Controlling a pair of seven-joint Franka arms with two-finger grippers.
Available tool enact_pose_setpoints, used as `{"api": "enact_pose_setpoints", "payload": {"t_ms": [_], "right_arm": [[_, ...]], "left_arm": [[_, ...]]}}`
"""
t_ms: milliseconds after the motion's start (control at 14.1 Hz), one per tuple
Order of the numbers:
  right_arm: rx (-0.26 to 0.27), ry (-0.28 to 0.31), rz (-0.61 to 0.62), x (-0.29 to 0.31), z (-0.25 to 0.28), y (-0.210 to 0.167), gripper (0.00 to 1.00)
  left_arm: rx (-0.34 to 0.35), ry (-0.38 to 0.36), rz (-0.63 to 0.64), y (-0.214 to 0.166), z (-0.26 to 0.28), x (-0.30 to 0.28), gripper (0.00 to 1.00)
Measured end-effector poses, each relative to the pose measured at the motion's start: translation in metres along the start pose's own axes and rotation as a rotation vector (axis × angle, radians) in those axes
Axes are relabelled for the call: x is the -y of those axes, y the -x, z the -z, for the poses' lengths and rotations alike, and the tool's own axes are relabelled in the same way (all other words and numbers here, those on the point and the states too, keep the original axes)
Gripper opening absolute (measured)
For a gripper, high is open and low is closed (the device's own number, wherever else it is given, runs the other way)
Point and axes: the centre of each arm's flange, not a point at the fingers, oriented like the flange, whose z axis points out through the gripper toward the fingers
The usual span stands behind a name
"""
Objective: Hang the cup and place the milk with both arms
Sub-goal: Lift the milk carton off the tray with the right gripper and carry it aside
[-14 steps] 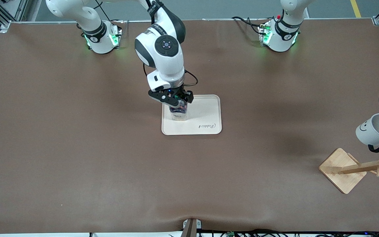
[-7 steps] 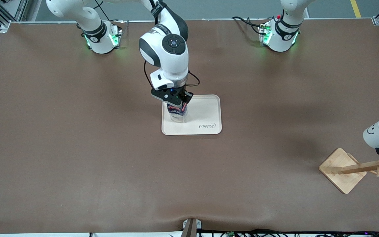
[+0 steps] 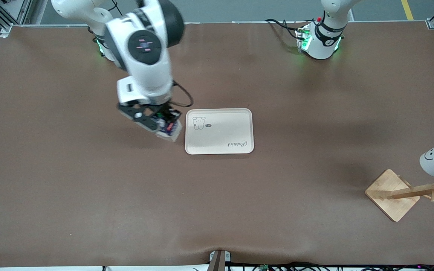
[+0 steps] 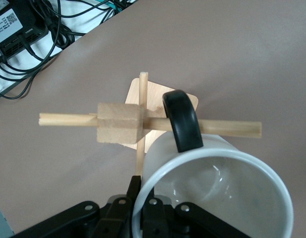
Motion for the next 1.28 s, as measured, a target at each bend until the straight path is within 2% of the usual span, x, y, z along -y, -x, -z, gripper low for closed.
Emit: {"api": "enact_pose_setpoints", "payload": {"t_ms": [142, 213, 498, 640, 782, 996, 1280], "right_arm": [[0.064, 0.054, -0.003, -0.051, -0.001, -0.049, 0.49], [0.085, 0.057, 0.02, -0.075, -0.002, -0.074, 0.49], [0.132, 0.021, 0.145, -0.166, -0.017, -0.154, 0.49], [0.111, -0.026, 0.213, -0.209, -0.038, -0.183, 0.49], [0.11, -0.053, 0.253, -0.256, -0.07, -0.198, 0.49], [0.129, -0.018, 0.257, -0.296, -0.104, -0.197, 0.49], [0.063, -0.046, 0.287, -0.313, -0.152, -0.193, 0.49]], "left_arm": [[-0.008, 0.002, 0.038, -0.004, 0.002, -0.002, 0.29], [-0.019, 0.008, 0.062, -0.007, 0.003, -0.004, 0.38], [-0.04, 0.017, 0.145, -0.014, 0.016, -0.01, 0.79], [-0.037, 0.015, 0.226, -0.016, 0.031, -0.016, 0.99], [-0.036, 0.01, 0.272, -0.021, 0.049, -0.027, 1.0], [-0.023, 0.011, 0.321, -0.025, 0.071, -0.042, 1.0], [0.013, 0.017, 0.386, -0.022, 0.101, -0.062, 1.0]]}}
